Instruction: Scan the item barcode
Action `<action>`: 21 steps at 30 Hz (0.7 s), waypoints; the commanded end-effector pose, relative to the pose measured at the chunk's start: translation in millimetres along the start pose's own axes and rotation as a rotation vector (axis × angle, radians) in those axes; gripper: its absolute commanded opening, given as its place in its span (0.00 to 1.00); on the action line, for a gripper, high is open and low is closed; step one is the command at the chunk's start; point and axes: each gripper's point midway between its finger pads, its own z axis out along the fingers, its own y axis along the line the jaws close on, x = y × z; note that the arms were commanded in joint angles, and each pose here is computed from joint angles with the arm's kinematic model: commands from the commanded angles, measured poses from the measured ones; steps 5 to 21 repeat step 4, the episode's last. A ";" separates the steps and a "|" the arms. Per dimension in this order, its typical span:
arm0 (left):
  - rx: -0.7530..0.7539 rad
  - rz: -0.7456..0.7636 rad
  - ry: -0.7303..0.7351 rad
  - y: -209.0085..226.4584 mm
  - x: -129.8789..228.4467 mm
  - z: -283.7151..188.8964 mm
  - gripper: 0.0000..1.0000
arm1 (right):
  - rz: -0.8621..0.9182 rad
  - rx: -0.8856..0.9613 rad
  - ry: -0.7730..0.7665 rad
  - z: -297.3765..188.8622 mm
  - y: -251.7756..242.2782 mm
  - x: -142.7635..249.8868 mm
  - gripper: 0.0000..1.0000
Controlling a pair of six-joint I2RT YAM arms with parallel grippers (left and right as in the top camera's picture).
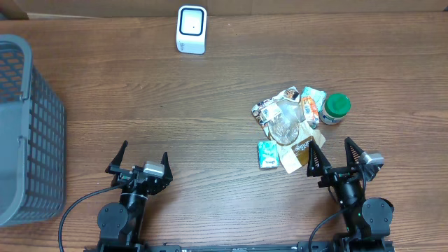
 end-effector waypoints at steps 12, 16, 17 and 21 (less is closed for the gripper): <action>-0.014 -0.015 0.001 2.3 1.3 -0.3 1.00 | 0.000 -0.005 -0.002 0.0 0.0 2.0 1.00; -0.014 -0.015 0.001 2.3 1.3 -0.3 1.00 | 0.000 -0.005 -0.002 0.0 0.0 2.0 1.00; -0.014 -0.015 0.001 2.3 1.3 -0.3 1.00 | 0.000 -0.005 -0.002 0.0 0.0 2.0 1.00; -0.014 -0.015 0.001 2.3 1.3 -0.3 1.00 | 0.000 -0.005 -0.002 0.0 0.0 2.0 1.00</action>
